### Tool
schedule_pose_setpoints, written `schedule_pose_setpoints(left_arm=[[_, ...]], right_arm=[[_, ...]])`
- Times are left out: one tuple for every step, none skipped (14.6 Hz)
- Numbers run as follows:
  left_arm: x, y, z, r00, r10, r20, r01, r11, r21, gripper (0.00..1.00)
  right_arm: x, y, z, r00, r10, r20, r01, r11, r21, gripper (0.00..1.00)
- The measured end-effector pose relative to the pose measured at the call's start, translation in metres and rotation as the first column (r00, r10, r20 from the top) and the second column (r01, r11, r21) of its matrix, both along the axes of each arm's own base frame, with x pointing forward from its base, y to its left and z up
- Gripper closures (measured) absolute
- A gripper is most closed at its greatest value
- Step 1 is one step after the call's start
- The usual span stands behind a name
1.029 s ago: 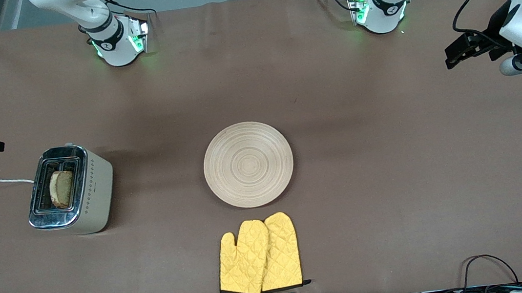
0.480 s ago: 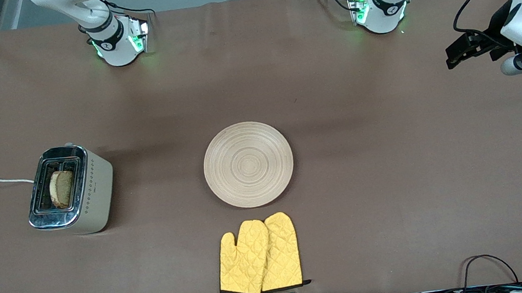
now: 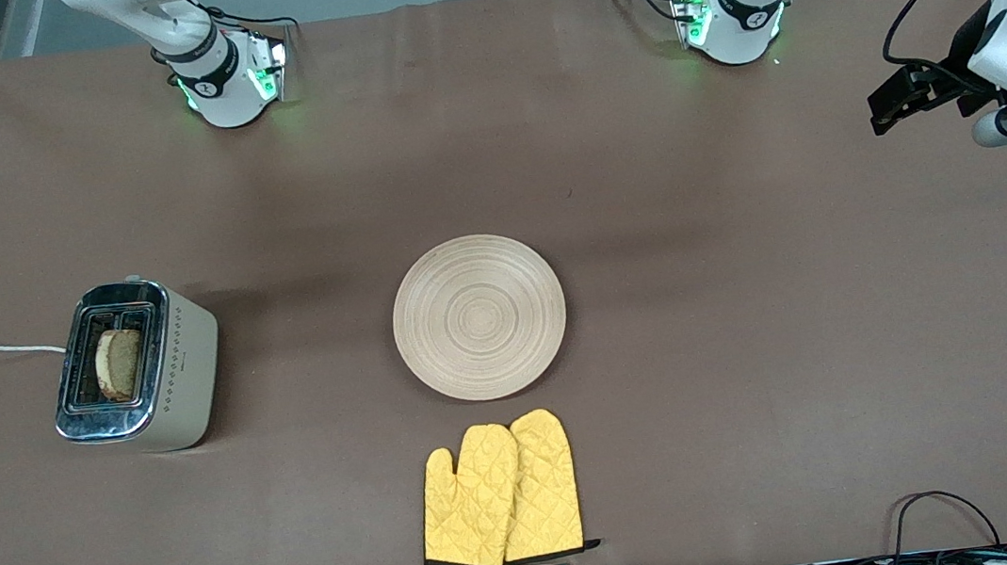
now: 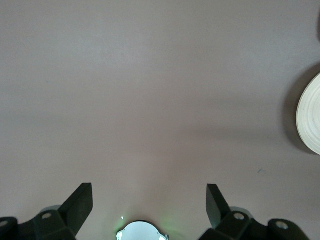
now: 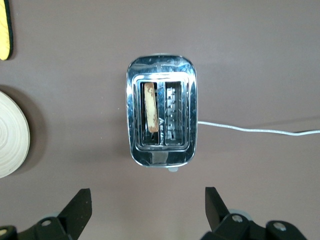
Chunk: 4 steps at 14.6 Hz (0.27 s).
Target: Move plate and put bread in toaster
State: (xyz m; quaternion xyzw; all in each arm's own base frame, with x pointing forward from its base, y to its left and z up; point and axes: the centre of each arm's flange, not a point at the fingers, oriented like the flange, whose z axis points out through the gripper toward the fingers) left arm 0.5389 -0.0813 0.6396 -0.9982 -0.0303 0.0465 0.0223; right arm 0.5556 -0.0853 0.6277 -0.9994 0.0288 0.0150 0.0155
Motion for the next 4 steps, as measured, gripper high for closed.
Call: schedule_pose_setpoints(left_arm=[[0.0001, 0.0000, 0.0000, 1.000, -0.003, 0.000, 0.003, 1.000, 0.000, 0.00], [0.0002, 0.0001, -0.0001, 1.000, -0.014, -0.001, 0.014, 1.000, -0.001, 0.00], [0.0003, 0.0004, -0.0001, 1.000, -0.030, -0.001, 0.030, 1.000, -0.001, 0.00], [0.0005, 0.0011, -0.0001, 0.999, -0.041, -0.001, 0.041, 0.999, -0.002, 0.00]], right_arm=[[-0.0007, 0.0000, 0.0003, 1.000, 0.000, -0.002, 0.000, 1.000, 0.001, 0.00], [-0.0010, 0.0000, 0.0007, 1.000, 0.000, -0.002, 0.000, 1.000, 0.001, 0.00], [-0.0011, 0.0001, 0.0010, 1.000, 0.000, -0.002, 0.000, 1.000, 0.001, 0.00], [-0.0012, 0.0004, 0.0013, 1.000, 0.001, -0.001, -0.001, 1.000, 0.001, 0.00]])
